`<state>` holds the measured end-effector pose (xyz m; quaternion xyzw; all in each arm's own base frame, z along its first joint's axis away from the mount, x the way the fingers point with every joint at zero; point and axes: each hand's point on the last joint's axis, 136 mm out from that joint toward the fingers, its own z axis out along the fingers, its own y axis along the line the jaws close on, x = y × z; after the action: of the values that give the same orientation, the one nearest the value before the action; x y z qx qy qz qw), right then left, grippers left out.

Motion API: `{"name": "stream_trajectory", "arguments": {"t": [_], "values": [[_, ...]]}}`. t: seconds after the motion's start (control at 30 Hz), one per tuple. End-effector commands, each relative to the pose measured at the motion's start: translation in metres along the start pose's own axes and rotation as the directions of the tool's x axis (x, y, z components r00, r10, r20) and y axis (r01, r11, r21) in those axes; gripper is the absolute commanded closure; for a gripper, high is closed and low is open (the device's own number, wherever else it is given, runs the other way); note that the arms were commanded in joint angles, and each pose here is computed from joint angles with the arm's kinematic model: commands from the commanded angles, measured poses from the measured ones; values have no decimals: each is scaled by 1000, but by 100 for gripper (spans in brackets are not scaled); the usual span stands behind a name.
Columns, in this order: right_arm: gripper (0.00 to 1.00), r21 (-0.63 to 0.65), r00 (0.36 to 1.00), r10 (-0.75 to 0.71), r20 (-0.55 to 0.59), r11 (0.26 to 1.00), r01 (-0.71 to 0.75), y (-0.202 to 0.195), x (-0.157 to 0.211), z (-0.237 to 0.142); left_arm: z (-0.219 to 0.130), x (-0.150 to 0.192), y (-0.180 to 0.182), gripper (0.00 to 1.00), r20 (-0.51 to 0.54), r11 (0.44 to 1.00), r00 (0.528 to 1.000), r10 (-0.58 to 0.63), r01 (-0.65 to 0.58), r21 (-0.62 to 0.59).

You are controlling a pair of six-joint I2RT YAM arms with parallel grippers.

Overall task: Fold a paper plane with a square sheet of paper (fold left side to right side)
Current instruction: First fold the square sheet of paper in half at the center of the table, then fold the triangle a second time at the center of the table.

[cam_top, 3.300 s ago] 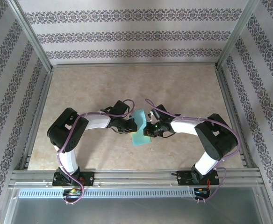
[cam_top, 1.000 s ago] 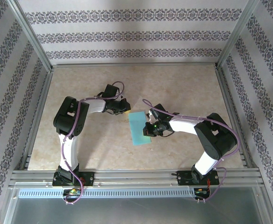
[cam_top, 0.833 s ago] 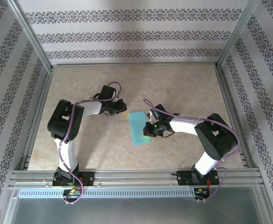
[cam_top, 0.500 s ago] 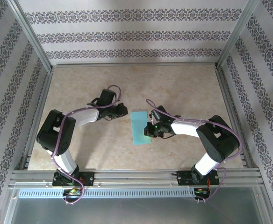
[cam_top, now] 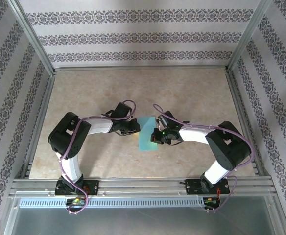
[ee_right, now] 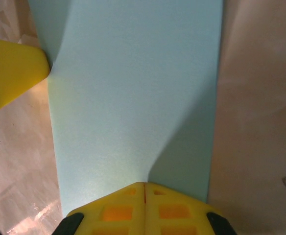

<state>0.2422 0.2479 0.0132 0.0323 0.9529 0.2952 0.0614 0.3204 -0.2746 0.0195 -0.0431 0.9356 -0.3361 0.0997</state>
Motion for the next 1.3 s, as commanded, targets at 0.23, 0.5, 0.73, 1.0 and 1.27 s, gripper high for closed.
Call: {"name": "stream_trajectory", "arguments": {"t": [0.23, 0.5, 0.73, 1.0, 1.27], "values": [[79, 6, 998, -21, 51, 1000, 21, 8, -11, -22, 7, 8, 8, 90, -37, 997, 999, 6, -9, -74], [64, -43, 999, 19, 26, 999, -18, -8, -12, -54, 7, 16, 11, 90, -55, 994, 998, 2, -8, -110], [56, -134, 993, 97, -74, 985, -106, -14, 7, -47, 9, 19, 15, 90, -54, 993, 998, -10, 4, -121], [59, -193, 983, 137, -120, 968, -158, -11, 11, -31, 9, 19, 13, 90, -55, 994, 998, -10, 3, -114], [67, -248, 982, 154, -112, 952, -177, -4, 3, -23, 10, 20, 14, 90, -55, 994, 998, -12, 6, -113]]}}
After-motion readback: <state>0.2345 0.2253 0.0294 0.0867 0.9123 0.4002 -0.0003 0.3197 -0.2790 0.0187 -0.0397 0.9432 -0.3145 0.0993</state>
